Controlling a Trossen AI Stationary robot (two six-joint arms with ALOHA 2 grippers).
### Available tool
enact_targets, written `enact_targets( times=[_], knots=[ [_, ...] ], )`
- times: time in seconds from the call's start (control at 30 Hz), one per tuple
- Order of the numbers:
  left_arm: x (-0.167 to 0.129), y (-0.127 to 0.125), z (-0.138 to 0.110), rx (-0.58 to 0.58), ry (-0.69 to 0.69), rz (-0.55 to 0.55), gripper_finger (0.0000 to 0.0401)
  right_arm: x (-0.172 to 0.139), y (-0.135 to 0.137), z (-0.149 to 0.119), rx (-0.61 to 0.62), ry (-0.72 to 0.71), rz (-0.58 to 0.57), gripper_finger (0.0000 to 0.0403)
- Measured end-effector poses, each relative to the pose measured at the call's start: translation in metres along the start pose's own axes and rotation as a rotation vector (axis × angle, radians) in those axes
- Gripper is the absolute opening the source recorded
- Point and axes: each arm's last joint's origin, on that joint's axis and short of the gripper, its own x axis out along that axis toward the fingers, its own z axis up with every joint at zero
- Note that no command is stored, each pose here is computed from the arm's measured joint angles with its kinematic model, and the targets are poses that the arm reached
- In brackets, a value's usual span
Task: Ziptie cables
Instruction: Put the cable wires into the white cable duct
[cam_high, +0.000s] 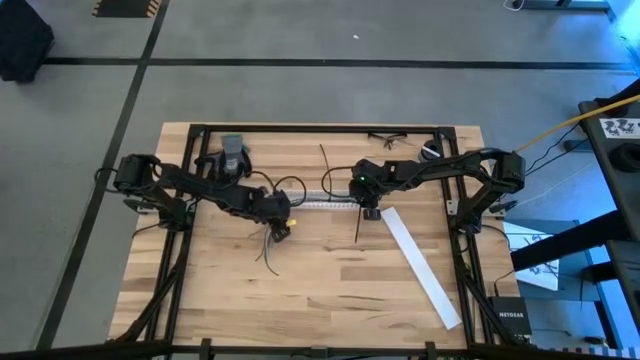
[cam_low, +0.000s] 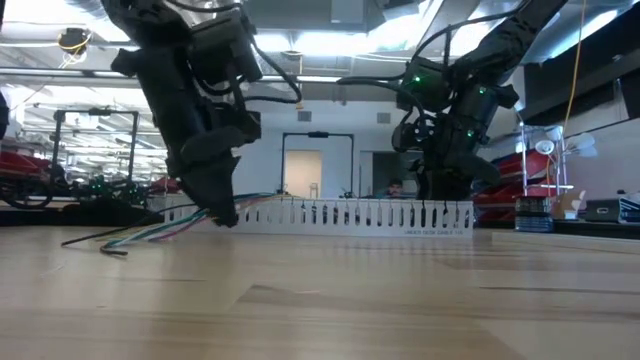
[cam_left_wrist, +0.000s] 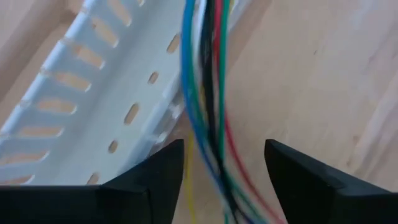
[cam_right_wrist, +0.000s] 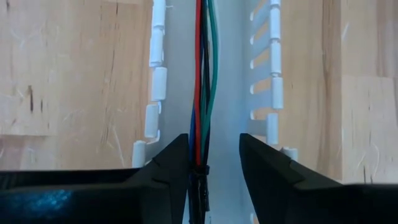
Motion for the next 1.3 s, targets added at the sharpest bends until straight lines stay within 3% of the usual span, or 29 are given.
enact_targets(
  times=[0.13,0.37,0.5,0.7,0.87,1.0,1.1,1.2,1.3],
  knots=[
    [0.001,0.001,-0.002,0.035,0.000,0.001,0.0168,0.000,0.000,0.000,0.012,0.000,0.000,0.0137],
    [-0.010,0.002,0.003,0.220,0.101,0.062,0.0050,0.000,0.000,0.000,0.015,0.003,0.001,0.0137],
    [-0.024,0.001,0.011,0.350,0.190,0.099,0.0008,0.000,0.000,0.000,0.014,0.001,0.004,0.0137],
    [-0.049,0.001,0.032,0.545,0.218,0.235,0.0017,0.000,0.000,0.000,0.015,-0.002,0.005,0.0137],
    [-0.051,0.007,0.038,0.694,0.234,0.266,0.0018,0.000,0.000,0.000,0.015,0.001,0.006,0.0137],
    [-0.048,0.013,0.042,0.691,0.245,0.269,0.0014,0.000,0.000,0.000,0.019,0.000,0.010,0.0137],
    [-0.042,0.016,0.040,0.665,0.241,0.211,0.0023,0.000,0.001,0.000,0.020,0.002,0.013,0.0138],
    [-0.033,0.018,0.031,0.651,0.270,0.125,0.0050,0.000,0.001,0.000,0.021,0.003,0.016,0.0137],
    [-0.027,0.019,0.023,0.654,0.290,0.114,0.0087,-0.001,0.001,0.000,0.020,0.004,0.018,0.0137]
  ],
)
